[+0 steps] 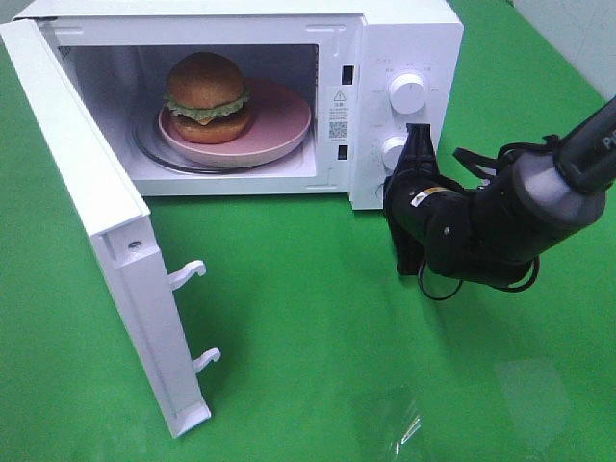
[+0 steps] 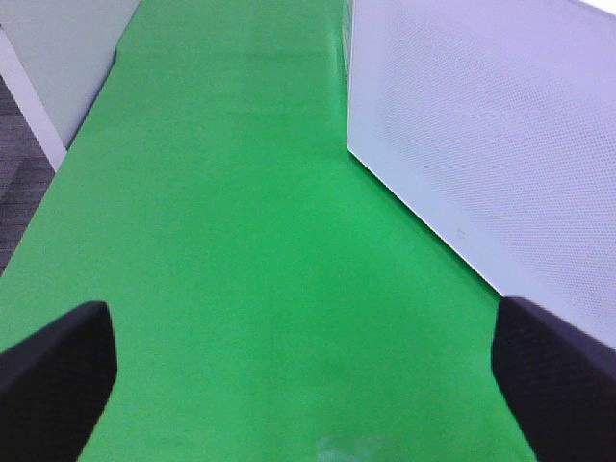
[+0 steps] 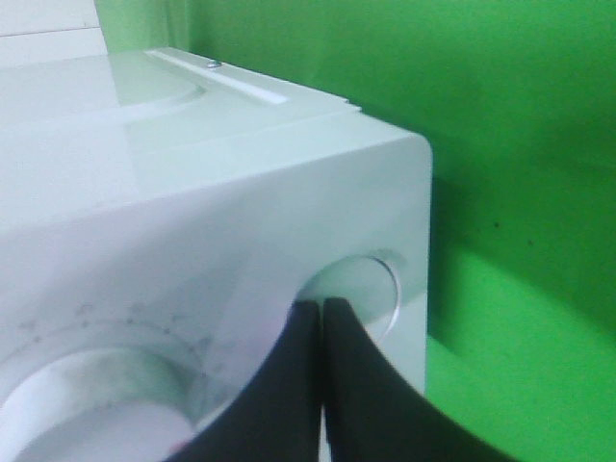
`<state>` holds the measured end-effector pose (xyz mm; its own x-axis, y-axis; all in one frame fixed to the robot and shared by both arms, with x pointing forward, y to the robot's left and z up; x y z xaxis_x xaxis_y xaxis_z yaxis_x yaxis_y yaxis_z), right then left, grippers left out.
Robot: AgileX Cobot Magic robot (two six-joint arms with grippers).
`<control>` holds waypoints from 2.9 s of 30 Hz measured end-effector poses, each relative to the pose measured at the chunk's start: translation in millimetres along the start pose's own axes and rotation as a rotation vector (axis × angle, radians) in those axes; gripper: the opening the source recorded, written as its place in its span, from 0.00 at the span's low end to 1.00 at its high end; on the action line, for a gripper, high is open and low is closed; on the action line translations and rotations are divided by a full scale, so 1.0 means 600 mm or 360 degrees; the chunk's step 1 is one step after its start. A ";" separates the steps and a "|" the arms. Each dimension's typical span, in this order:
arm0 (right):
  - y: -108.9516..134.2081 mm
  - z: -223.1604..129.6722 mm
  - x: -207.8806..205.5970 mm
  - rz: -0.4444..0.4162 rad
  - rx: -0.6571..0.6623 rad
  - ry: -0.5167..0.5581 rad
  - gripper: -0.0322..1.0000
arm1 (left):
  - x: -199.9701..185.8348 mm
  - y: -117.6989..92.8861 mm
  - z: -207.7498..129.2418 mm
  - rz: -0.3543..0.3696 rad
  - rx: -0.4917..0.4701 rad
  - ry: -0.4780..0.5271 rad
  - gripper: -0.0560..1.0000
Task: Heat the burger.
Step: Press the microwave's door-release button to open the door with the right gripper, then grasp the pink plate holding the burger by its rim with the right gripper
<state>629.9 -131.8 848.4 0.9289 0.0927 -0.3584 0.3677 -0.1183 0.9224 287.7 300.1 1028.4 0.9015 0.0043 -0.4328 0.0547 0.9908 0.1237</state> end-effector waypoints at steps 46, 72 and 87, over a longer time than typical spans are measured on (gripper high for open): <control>0.080 -0.081 -0.206 -0.0434 -0.2627 0.1240 0.12 | 0.000 0.000 0.000 0.0001 0.0001 0.0000 0.98; 0.118 -0.045 -0.198 0.0240 -0.4917 0.1743 0.14 | 0.000 0.000 0.000 0.0001 0.0001 0.0000 0.98; 0.149 -0.068 -0.179 0.0329 -0.4778 0.1316 0.72 | 0.000 0.000 0.000 0.0001 0.0001 0.0000 0.98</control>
<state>561.3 -112.0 975.1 0.5979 0.2703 -0.7546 -0.7900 0.0393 -0.6118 287.7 300.2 1028.4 0.9015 0.0052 -0.4328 0.0541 0.9907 0.1246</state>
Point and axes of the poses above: a point on each arm's last joint axis where the gripper is mounted, x pointing out along that axis toward the gripper, y along the wrist's bending axis when the last joint is at zero, z = x × y, the point moved 6 cm from there along x, pointing out along that axis toward the gripper, and after that the axes turned 7 degrees about x, right-handed, at the moved point
